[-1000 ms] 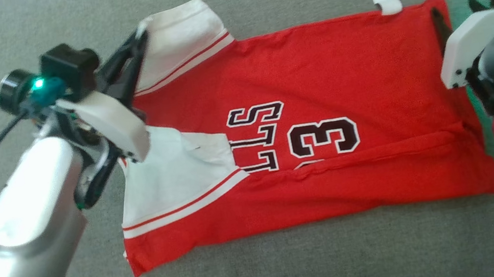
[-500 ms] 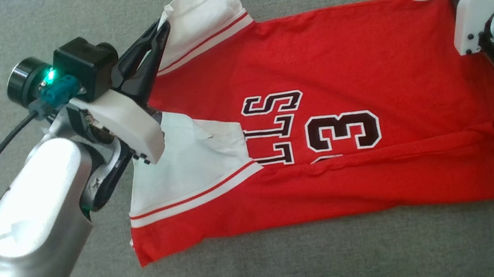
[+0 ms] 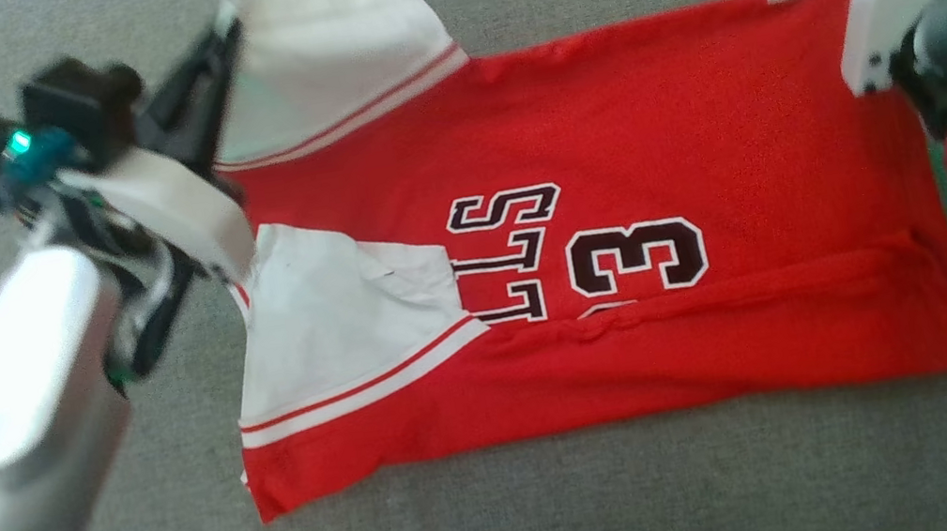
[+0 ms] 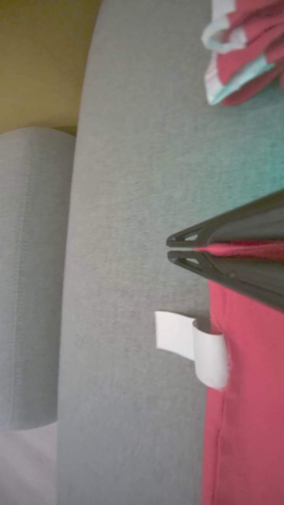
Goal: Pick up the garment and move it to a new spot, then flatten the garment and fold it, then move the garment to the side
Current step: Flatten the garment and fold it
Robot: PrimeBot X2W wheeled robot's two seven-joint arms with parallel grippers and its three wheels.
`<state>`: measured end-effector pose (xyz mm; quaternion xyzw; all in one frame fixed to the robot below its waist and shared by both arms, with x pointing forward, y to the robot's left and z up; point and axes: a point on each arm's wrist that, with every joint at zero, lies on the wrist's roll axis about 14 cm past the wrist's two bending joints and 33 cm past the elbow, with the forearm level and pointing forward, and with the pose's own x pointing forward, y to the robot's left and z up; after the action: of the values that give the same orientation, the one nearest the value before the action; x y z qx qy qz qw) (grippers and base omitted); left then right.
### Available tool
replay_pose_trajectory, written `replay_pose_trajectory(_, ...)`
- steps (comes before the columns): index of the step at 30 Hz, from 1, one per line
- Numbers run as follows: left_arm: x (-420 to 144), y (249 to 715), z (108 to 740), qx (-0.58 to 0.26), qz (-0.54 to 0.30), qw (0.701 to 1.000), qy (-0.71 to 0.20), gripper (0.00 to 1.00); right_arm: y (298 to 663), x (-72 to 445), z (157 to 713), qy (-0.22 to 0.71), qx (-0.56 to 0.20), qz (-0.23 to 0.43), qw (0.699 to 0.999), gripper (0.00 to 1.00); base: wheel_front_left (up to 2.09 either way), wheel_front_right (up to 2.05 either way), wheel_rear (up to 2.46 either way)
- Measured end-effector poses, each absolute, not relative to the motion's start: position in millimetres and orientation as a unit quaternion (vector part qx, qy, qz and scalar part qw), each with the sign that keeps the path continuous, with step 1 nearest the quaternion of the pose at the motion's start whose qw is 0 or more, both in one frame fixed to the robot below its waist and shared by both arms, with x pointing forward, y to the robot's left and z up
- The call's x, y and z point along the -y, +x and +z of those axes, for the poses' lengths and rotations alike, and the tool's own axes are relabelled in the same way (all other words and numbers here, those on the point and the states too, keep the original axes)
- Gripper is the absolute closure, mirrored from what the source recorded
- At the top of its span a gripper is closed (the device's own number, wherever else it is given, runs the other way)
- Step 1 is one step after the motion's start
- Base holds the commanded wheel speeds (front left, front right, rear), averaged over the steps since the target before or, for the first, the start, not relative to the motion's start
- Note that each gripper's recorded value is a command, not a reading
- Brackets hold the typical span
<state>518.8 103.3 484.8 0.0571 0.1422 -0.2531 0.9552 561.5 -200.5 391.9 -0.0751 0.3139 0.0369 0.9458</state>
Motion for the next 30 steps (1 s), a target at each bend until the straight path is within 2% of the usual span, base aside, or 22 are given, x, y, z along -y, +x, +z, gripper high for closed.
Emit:
replay_pose_trajectory(9, -122, 582, 515, -0.080, -0.219, 0.964, 0.125, 1.00, 609, 189, 447, -0.035, -0.216, 0.044, 0.975, 1.00, 0.00, 0.00, 0.00)
replay_pose_trajectory(18, -116, 637, 545, -0.006, -0.195, 0.971, 0.135, 1.00, 639, 197, 490, 0.022, -0.125, 0.025, 0.992, 1.00, 0.00, 0.00, 0.00)
replay_pose_trajectory(26, -119, 631, 538, -0.009, -0.199, 0.971, 0.135, 1.00, 635, 187, 490, 0.029, -0.124, 0.038, 0.991, 1.00, 0.00, 0.00, 0.00)
replay_pose_trajectory(30, -124, 617, 528, -0.022, -0.203, 0.970, 0.130, 1.00, 621, 185, 473, 0.035, -0.153, 0.042, 0.987, 1.00, 0.00, 0.00, 0.00)
